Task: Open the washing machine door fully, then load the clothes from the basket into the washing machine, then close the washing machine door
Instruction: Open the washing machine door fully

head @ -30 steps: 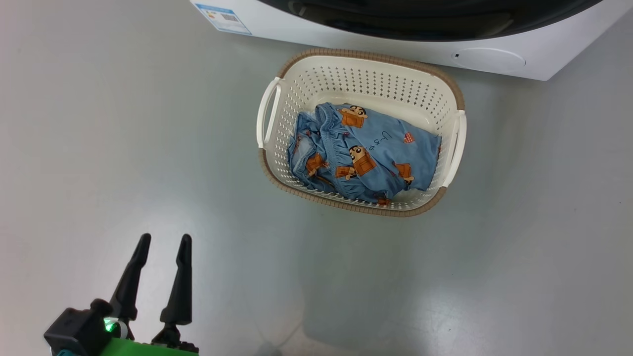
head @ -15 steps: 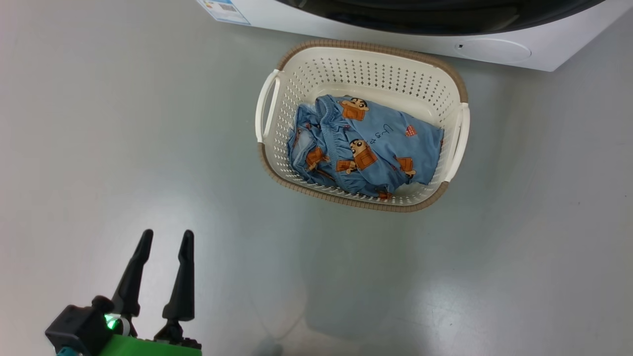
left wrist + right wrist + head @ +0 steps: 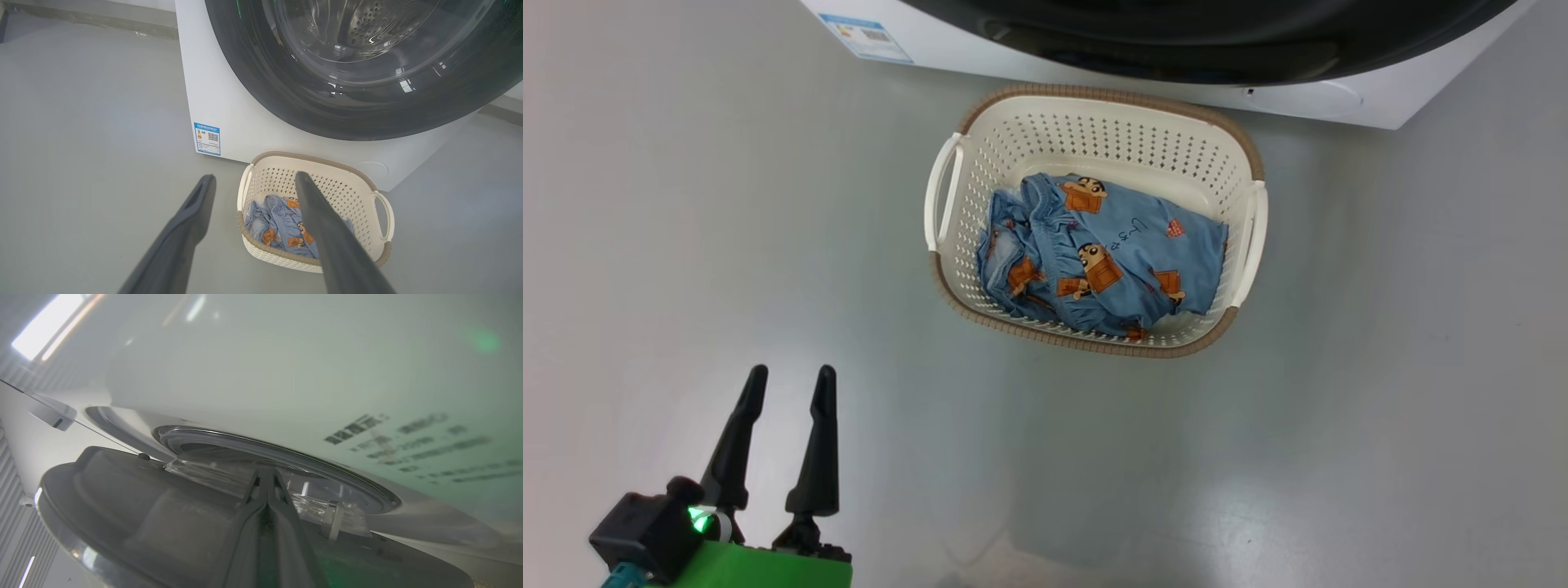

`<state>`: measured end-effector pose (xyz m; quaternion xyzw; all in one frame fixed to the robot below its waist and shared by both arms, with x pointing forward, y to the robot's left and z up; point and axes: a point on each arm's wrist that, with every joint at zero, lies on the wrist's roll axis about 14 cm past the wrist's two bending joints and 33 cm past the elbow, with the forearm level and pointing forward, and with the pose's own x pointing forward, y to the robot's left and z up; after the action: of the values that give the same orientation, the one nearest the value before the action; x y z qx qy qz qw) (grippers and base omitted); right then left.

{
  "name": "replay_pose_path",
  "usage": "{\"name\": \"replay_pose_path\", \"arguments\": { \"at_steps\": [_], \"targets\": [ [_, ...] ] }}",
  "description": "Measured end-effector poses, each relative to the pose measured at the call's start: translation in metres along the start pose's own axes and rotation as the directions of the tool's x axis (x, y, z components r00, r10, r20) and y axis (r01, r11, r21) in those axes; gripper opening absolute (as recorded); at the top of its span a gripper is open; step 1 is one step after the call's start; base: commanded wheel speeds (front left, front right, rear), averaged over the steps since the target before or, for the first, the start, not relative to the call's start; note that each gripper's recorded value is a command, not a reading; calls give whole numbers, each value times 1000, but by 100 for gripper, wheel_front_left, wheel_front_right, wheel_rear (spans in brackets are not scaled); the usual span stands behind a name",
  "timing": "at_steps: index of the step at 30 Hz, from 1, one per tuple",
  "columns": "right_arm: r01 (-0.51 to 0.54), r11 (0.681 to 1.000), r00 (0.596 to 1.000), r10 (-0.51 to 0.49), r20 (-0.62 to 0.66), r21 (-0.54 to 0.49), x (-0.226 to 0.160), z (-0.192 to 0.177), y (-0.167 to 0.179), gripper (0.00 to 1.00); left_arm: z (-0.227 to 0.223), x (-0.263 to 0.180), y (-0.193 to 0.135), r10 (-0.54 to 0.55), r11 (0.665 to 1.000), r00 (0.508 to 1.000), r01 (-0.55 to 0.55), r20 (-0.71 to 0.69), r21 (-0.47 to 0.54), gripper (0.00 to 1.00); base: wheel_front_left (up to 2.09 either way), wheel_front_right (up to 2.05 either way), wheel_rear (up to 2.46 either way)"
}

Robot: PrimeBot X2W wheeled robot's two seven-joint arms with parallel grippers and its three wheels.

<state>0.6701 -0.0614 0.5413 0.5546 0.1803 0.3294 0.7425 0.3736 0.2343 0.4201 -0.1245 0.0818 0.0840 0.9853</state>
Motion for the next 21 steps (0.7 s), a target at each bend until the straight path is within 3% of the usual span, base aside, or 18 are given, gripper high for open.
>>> {"name": "replay_pose_path", "arguments": {
  "at_steps": [21],
  "targets": [
    [22, 1000, 994, -20, -112, 12, -17, -45, 21, 0, 21, 5, -21, -69, 997, 995, 71, 72, -26, 100, 0, 0, 0]
  ]
}}
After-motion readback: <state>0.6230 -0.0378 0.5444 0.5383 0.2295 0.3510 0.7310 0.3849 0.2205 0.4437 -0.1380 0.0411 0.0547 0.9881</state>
